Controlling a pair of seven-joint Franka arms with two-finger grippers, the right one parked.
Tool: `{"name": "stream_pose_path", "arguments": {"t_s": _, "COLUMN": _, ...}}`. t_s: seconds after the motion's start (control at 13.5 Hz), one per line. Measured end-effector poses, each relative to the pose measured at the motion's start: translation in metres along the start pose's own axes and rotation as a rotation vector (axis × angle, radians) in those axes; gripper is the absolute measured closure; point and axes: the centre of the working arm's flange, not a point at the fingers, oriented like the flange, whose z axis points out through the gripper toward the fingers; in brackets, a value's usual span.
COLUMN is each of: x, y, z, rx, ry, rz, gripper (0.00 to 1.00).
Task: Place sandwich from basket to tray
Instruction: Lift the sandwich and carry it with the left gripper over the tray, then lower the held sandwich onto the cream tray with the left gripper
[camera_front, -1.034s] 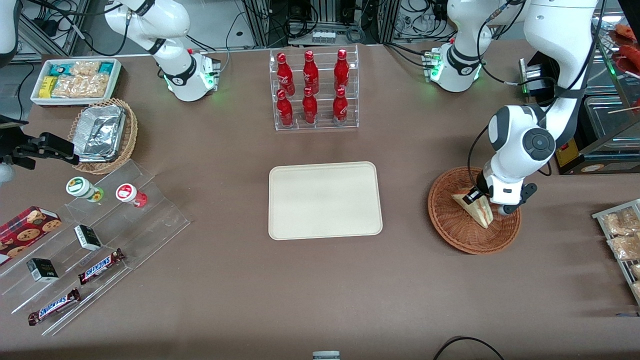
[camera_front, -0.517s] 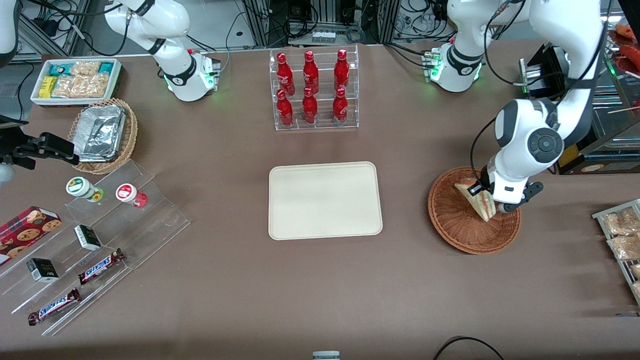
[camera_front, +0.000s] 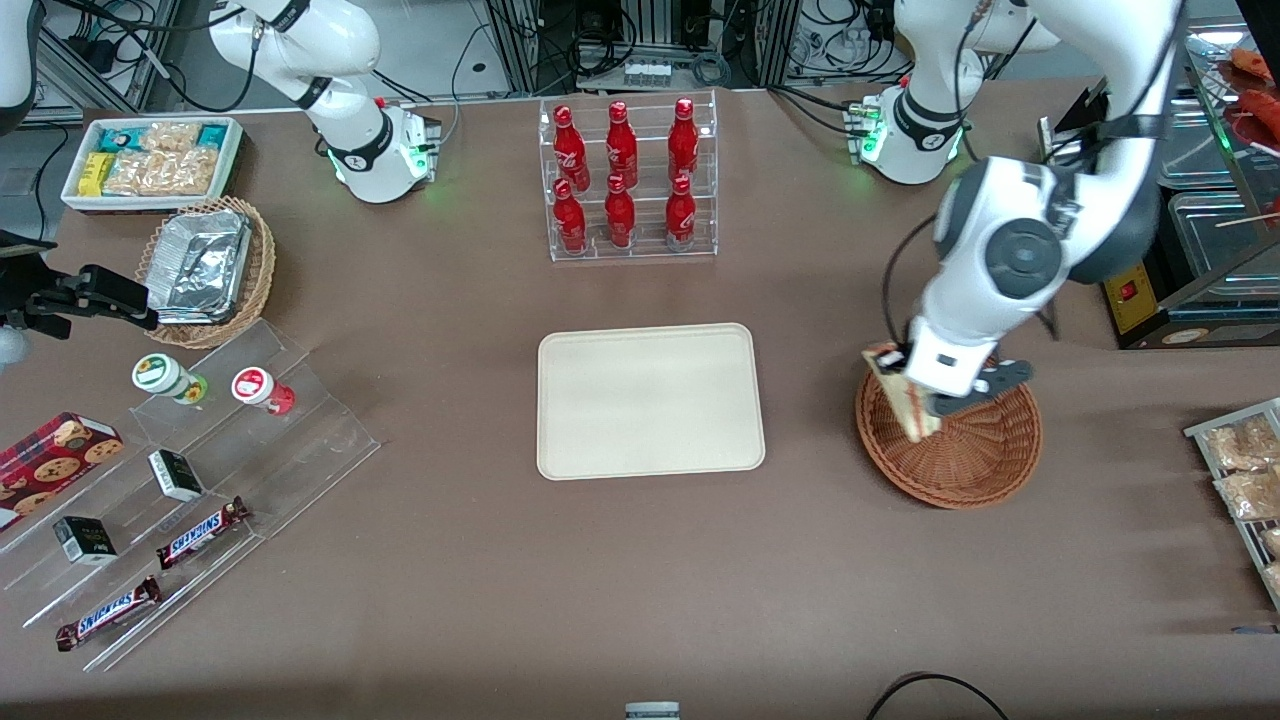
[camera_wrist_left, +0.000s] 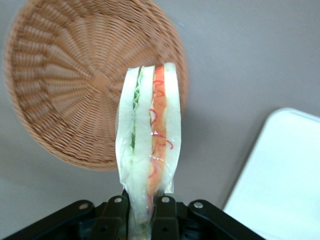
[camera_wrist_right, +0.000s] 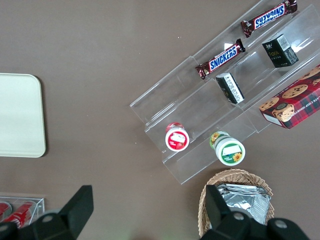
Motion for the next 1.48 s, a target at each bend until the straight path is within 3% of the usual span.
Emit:
{"name": "stream_pose_path", "arguments": {"t_s": 0.22, "x": -0.036, "y": 0.062, "z": 0.005, "rx": -0.008, "ry": -0.007, "rz": 0.104, "gripper": 0.84}}
{"name": "stream_pose_path", "arguments": {"t_s": 0.52, "x": -0.070, "y": 0.140, "z": 0.026, "rx": -0.041, "ry": -0.046, "rz": 0.192, "gripper": 0.84}}
{"name": "stream_pose_path", "arguments": {"t_s": 0.81, "x": -0.098, "y": 0.201, "z": 0.059, "rx": -0.088, "ry": -0.044, "rz": 0.264, "gripper": 0.84}}
{"name": "stream_pose_path", "arguments": {"t_s": 1.11, "x": -0.131, "y": 0.256, "z": 0.089, "rx": -0.090, "ry": -0.054, "rz": 0.330, "gripper": 0.84}}
{"name": "stream_pose_path", "arguments": {"t_s": 1.48, "x": -0.137, "y": 0.284, "z": 0.110, "rx": -0.093, "ry": -0.059, "rz": 0.320, "gripper": 0.84}}
